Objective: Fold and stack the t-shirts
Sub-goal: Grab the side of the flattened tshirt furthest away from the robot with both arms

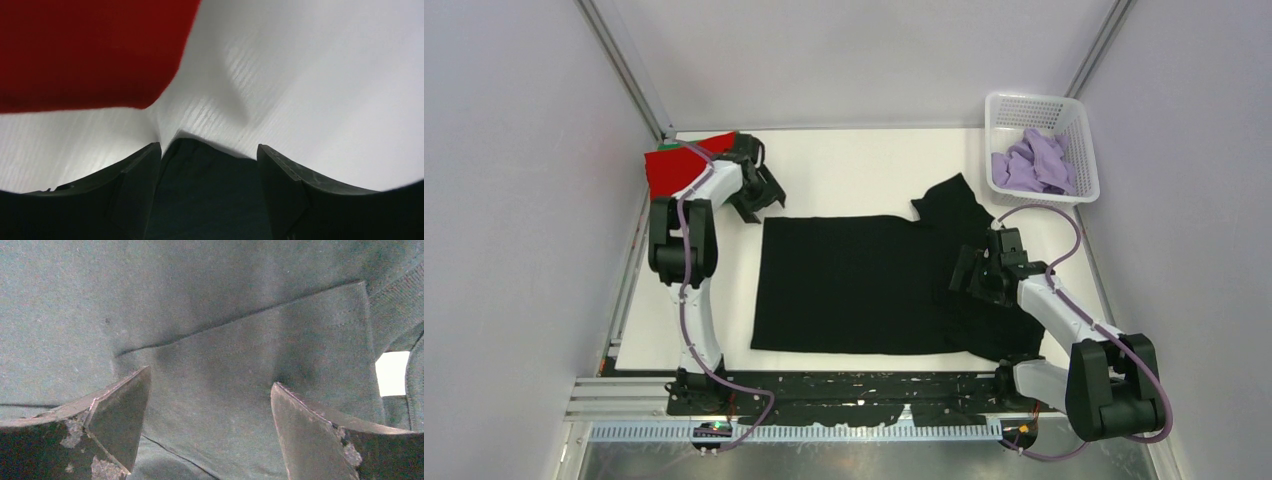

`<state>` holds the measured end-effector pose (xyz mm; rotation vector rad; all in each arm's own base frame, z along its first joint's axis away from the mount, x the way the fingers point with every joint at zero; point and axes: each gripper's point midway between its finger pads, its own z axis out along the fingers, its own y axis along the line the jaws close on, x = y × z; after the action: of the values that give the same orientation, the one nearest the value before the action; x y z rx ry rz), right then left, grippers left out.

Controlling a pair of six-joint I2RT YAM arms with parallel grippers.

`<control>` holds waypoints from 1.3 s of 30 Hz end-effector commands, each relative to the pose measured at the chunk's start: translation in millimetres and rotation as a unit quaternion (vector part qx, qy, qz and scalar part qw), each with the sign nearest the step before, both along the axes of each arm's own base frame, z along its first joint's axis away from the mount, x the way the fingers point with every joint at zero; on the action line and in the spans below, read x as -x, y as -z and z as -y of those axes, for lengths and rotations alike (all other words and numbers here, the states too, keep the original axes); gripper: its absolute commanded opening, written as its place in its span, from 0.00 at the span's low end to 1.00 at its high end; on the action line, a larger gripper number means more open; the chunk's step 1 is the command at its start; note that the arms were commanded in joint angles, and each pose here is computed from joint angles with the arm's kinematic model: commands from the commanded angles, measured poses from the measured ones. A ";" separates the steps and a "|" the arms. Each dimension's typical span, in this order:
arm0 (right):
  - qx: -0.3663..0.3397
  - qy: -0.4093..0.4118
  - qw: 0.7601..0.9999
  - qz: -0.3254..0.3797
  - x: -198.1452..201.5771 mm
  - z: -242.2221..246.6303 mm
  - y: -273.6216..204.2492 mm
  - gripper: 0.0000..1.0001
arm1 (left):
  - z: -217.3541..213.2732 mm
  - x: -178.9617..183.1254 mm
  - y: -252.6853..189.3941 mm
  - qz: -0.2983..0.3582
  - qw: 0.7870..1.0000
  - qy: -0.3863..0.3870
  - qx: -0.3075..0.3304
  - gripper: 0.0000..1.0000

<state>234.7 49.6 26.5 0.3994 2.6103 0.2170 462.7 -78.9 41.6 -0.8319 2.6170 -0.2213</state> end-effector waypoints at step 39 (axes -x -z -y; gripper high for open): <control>0.004 -0.007 1.000 0.000 5.8 2.3 0.8 0.96 | 12.7 16.6 -5.5 -0.084 0.994 0.019 -0.073 0.52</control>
<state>230.6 49.1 26.1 0.3844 2.6150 0.2160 441.5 -92.2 29.6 -0.7614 2.7999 0.0315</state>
